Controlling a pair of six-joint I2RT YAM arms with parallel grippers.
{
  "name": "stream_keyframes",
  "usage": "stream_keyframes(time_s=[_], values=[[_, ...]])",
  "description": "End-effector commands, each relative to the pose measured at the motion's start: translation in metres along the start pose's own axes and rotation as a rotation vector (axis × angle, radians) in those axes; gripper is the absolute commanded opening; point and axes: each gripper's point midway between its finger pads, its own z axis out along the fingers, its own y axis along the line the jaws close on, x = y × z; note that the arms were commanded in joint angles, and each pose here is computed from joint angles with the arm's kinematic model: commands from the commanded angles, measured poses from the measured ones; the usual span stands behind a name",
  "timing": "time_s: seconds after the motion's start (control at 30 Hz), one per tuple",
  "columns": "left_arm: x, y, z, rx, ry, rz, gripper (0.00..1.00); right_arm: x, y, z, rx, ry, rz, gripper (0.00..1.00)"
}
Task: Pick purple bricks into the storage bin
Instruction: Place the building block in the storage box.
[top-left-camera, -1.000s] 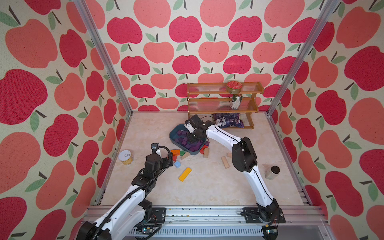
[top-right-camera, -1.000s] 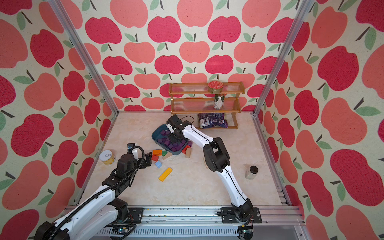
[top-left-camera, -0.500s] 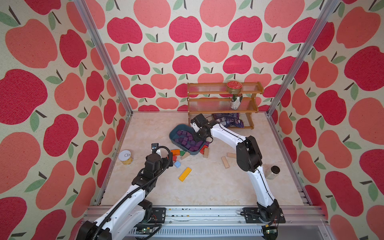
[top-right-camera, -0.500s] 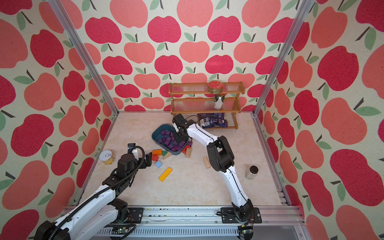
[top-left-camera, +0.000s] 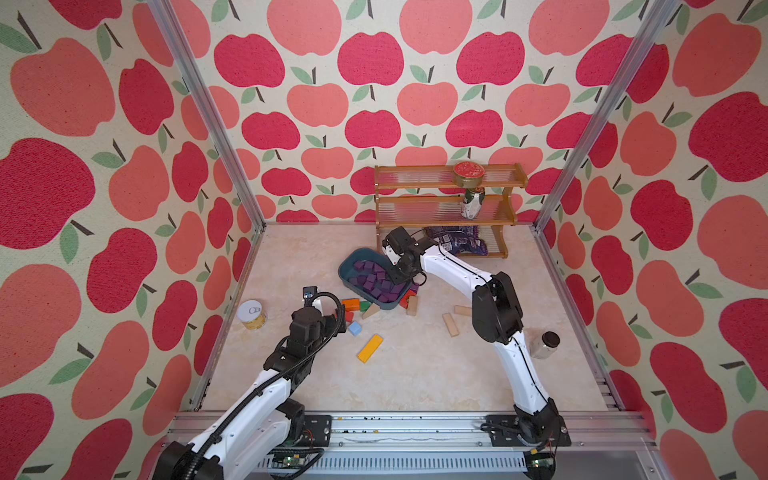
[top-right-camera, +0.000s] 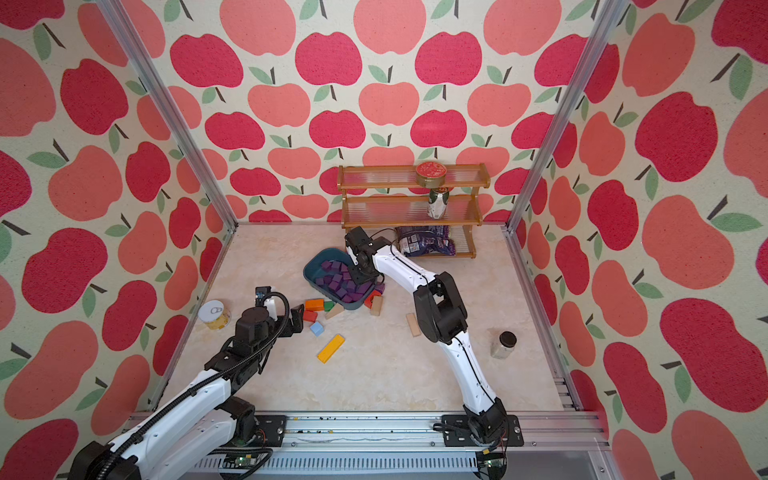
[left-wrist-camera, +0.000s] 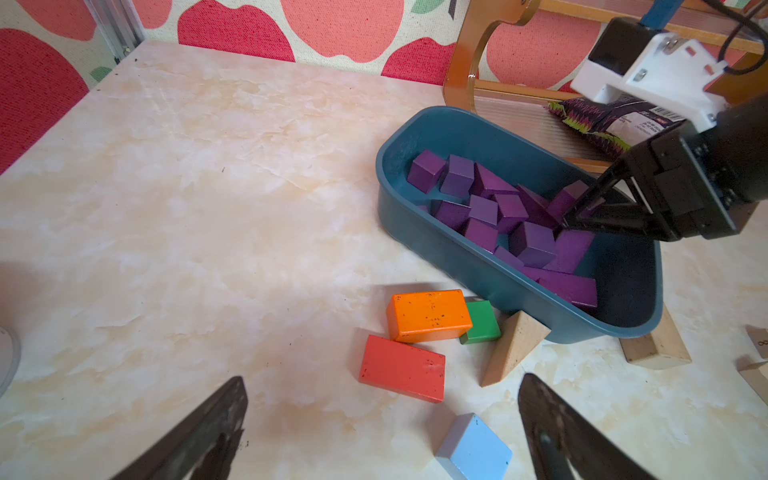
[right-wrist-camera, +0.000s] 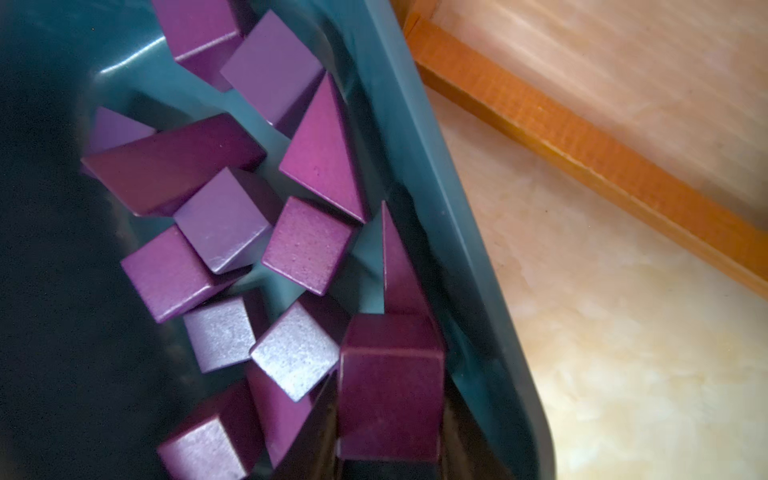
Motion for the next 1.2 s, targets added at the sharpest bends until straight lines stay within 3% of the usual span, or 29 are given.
stream_keyframes(time_s=[0.0,0.23,0.9,1.17], values=[[0.000,0.007,0.000,-0.033,0.001,-0.007,0.99,0.004,0.004,0.001,0.024,0.035,-0.064,0.21],[0.000,0.007,0.000,-0.033,0.002,-0.008,0.99,0.009,0.019,0.005,0.028,0.079,-0.151,0.21],[0.000,0.007,-0.001,-0.034,-0.001,-0.011,0.99,0.018,-0.007,0.026,0.140,0.160,-0.143,0.22],[0.000,0.007,0.000,-0.035,0.002,-0.010,0.99,0.020,-0.002,0.031,0.121,0.170,-0.161,0.22]])
